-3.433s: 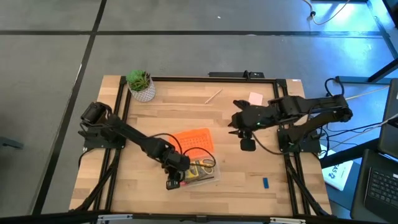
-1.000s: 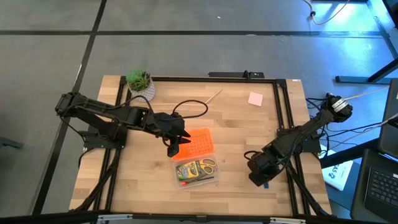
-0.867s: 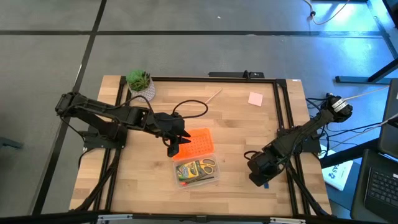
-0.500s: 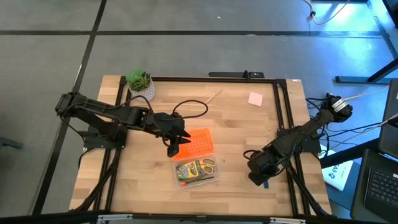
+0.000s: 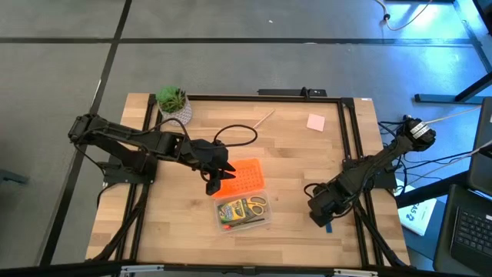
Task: Pack school essentials
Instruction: Put the blue eraser into the orange supply box
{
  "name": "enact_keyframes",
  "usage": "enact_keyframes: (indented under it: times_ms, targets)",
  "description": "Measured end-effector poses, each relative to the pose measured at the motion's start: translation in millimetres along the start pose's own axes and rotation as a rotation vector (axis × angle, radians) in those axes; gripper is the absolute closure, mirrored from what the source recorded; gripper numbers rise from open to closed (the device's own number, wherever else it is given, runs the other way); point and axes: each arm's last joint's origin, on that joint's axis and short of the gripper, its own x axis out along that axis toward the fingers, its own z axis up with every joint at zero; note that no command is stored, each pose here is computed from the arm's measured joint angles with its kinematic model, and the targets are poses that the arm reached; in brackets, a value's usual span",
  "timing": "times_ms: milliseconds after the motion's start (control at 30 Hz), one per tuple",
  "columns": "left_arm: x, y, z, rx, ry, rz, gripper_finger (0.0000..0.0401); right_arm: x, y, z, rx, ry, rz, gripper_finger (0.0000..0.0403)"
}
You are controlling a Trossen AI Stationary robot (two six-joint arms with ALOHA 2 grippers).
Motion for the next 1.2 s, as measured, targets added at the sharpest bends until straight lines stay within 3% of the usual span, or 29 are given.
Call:
enact_keyframes:
  times_ms: [167,733,1200]
  targets:
    - [0,0,0,0.0,0.0,0.0,0.0296,1,3,-3,0.055,-0.019,0.03,0.0158]
    - [0,0,0,0.0,0.0,0.0,0.0296,13,0,-29,0.237,-0.1,0.033,0.017]
    - [0,0,0,-0.001,0.0,0.0,0.0296,43,14,-22,0.247,-0.123,-0.023,0.017]
